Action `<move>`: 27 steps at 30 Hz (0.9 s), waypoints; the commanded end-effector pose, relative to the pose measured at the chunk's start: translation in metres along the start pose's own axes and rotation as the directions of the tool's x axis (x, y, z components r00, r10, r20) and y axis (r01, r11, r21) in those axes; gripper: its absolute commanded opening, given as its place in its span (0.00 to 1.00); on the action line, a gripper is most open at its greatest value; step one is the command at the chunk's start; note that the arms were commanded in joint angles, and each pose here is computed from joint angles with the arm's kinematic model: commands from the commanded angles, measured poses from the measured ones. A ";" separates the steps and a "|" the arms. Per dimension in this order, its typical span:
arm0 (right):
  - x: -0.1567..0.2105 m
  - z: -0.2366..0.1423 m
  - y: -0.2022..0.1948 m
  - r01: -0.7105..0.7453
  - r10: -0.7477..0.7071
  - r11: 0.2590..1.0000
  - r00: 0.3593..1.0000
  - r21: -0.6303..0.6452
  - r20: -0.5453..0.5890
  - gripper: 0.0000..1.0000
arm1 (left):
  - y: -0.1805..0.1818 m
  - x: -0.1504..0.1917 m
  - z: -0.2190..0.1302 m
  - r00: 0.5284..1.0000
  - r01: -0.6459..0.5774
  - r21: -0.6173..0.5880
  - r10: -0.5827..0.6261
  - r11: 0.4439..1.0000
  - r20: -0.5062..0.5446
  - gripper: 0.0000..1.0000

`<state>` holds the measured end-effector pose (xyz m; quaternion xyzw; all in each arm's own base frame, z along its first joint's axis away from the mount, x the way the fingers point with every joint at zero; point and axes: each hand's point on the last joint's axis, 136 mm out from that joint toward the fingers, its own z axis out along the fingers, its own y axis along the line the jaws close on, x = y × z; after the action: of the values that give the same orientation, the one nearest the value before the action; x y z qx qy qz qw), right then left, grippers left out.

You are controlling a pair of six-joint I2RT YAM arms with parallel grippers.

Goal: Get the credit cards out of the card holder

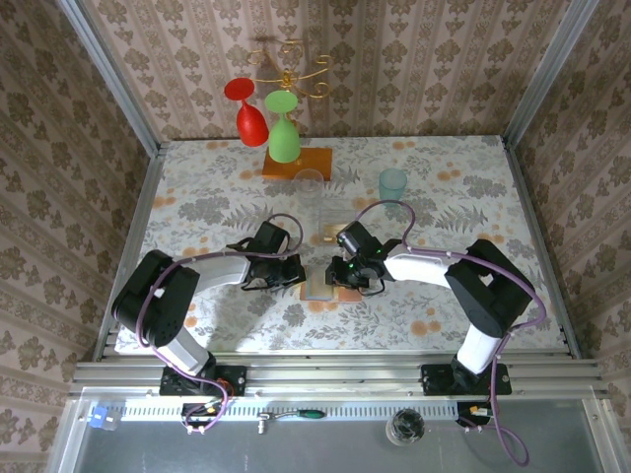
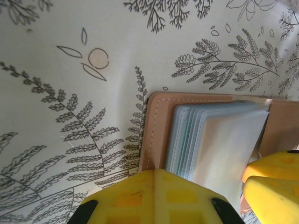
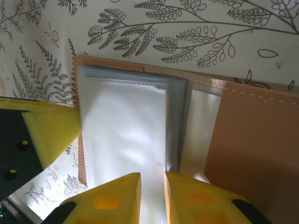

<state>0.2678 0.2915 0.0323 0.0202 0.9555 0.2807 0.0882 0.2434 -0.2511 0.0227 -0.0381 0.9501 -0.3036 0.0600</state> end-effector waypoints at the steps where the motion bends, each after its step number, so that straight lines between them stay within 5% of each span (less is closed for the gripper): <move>1: 0.002 -0.005 -0.009 -0.028 0.027 0.999 1.000 0.033 0.011 0.20 | 0.010 -0.001 -0.003 1.000 -0.005 -0.046 0.005 0.999 0.004 0.03; 11: 0.003 0.000 -0.010 -0.034 0.034 0.999 0.999 0.025 0.004 0.19 | -0.016 -0.011 -0.021 0.999 -0.007 0.036 0.005 0.999 0.052 0.07; 16: 0.003 0.000 -0.008 -0.035 0.035 0.999 0.999 0.019 0.005 0.19 | -0.036 -0.017 -0.032 0.997 -0.003 0.112 -0.006 0.994 0.078 0.17; 27: 0.004 0.002 -0.008 -0.035 0.035 0.999 0.999 0.017 -0.003 0.19 | -0.052 -0.008 -0.020 1.000 -0.001 0.175 -0.003 0.984 0.020 0.28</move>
<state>0.2667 0.2898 0.0303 0.0295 0.9558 0.2796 0.0856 0.2490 -0.2670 0.0633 -0.0434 0.9267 -0.3647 0.0798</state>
